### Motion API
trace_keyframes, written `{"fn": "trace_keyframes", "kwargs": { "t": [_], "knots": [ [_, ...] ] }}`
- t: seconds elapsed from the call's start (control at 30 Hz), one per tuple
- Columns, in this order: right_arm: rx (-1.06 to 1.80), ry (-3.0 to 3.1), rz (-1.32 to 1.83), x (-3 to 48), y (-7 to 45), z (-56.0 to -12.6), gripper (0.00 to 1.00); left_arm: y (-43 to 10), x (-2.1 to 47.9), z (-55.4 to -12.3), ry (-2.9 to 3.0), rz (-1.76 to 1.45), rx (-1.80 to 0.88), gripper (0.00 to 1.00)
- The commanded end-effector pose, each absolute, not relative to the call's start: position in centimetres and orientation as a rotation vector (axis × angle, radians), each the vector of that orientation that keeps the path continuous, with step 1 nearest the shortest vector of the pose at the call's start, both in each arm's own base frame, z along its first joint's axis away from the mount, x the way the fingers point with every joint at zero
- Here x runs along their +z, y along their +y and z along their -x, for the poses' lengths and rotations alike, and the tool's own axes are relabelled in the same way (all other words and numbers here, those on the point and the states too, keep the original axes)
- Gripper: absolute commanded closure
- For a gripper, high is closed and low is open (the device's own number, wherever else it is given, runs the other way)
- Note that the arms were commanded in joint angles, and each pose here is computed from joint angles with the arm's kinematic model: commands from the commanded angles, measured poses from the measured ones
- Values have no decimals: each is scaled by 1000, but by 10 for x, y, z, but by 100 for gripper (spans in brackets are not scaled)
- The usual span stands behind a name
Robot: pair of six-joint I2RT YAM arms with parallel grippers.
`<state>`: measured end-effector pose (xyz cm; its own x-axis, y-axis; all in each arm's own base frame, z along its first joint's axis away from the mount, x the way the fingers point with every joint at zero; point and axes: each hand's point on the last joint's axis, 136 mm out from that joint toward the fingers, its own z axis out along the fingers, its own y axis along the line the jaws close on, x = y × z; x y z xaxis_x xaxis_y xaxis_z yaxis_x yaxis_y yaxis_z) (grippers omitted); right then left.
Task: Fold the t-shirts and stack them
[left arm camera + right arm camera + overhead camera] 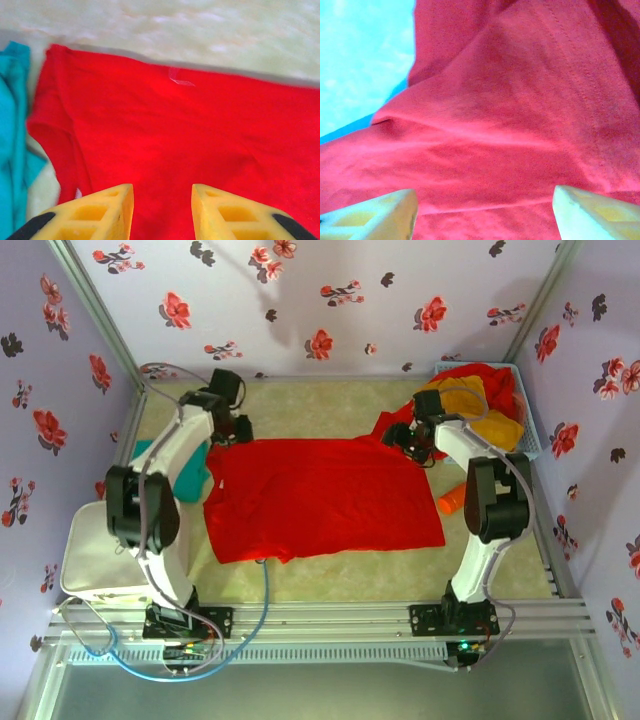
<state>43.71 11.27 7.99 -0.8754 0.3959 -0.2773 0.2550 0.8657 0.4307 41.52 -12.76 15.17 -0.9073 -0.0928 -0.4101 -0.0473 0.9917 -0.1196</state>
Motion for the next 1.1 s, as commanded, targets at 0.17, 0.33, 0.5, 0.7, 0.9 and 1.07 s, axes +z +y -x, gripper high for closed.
{"fn": "trace_keyframes", "kwargs": {
  "t": [0.17,0.33,0.5,0.7,0.9,1.07],
  "knots": [
    [619,2680,-426,91,127,-404,28,-172,100,-325,2789,-174,0,70],
    [635,2694,-421,88,131,-397,28,-180,72,-308,2801,-247,187,71],
    [639,2704,-429,85,133,-396,29,-187,49,-312,2800,-315,363,73],
    [631,2713,-428,82,132,-393,29,-168,40,-322,2774,-283,586,73],
    [640,2729,-432,77,133,-389,30,-165,46,-324,2751,-268,602,71],
    [651,2730,-433,75,135,-389,31,-157,48,-324,2746,-244,630,70]
  ]
}}
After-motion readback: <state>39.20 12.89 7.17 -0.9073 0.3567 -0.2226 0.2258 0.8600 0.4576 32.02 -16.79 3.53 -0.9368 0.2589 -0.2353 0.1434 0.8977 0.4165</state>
